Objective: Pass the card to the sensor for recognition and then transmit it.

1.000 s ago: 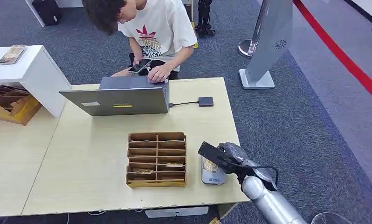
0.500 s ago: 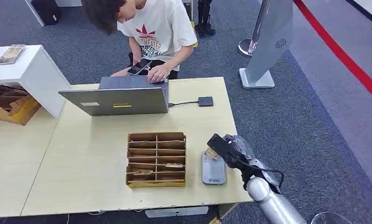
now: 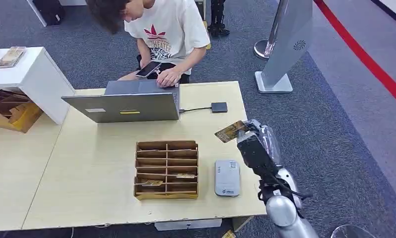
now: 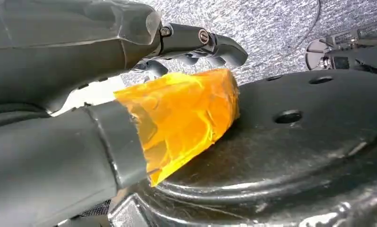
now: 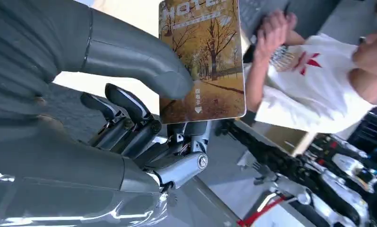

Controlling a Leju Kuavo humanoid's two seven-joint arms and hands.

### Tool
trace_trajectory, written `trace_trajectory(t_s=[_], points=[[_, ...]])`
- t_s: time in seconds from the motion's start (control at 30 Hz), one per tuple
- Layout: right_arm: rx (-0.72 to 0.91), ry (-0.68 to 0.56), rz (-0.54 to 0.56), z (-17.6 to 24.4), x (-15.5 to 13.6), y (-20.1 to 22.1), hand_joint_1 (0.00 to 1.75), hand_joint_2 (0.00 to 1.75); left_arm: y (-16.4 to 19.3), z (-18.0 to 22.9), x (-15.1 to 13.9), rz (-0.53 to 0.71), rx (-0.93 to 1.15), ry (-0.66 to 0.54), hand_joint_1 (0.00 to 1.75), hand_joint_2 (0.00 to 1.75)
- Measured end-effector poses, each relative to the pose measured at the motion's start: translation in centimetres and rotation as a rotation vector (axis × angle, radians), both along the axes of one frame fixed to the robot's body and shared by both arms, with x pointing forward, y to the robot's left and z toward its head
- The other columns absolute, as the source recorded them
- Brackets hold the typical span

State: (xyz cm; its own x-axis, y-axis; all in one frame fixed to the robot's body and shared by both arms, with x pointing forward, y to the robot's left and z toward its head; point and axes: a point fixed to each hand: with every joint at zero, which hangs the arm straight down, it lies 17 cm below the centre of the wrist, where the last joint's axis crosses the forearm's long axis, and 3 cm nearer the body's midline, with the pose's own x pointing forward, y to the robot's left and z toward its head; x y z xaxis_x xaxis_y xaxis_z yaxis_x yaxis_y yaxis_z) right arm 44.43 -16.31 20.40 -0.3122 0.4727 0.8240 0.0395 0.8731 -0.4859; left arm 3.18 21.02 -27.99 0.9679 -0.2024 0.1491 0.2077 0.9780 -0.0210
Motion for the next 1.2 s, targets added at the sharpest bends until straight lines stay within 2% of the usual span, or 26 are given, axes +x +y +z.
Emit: trace_trajectory(t_s=[0.27, 0.6, 0.73, 0.97, 1.2], points=[[0.006, -0.081, 0.053, 3.1, -0.9, 2.2, 1.75, 1.75, 0.0, 0.0, 0.1, -0.014, 0.0, -0.009, 0.0, 0.0], [-0.026, -0.201, 0.141, 9.6, 1.0, 6.4, 1.75, 1.75, 0.2, 0.0, 0.5, -0.056, 0.005, -0.021, 0.0, 0.0], [-0.04, -0.22, 0.135, 12.5, 3.3, 8.0, 1.75, 1.75, 0.3, 0.0, 0.9, -0.09, 0.011, -0.023, 0.0, 0.0], [-0.084, -0.186, 0.109, 15.2, 8.2, 10.1, 1.75, 1.75, 0.5, 0.0, 1.2, -0.155, 0.021, -0.023, 0.0, 0.0], [-0.122, -0.153, 0.082, 16.0, 10.6, 11.3, 1.75, 1.75, 0.6, 0.0, 1.3, -0.183, 0.026, -0.024, 0.0, 0.0]])
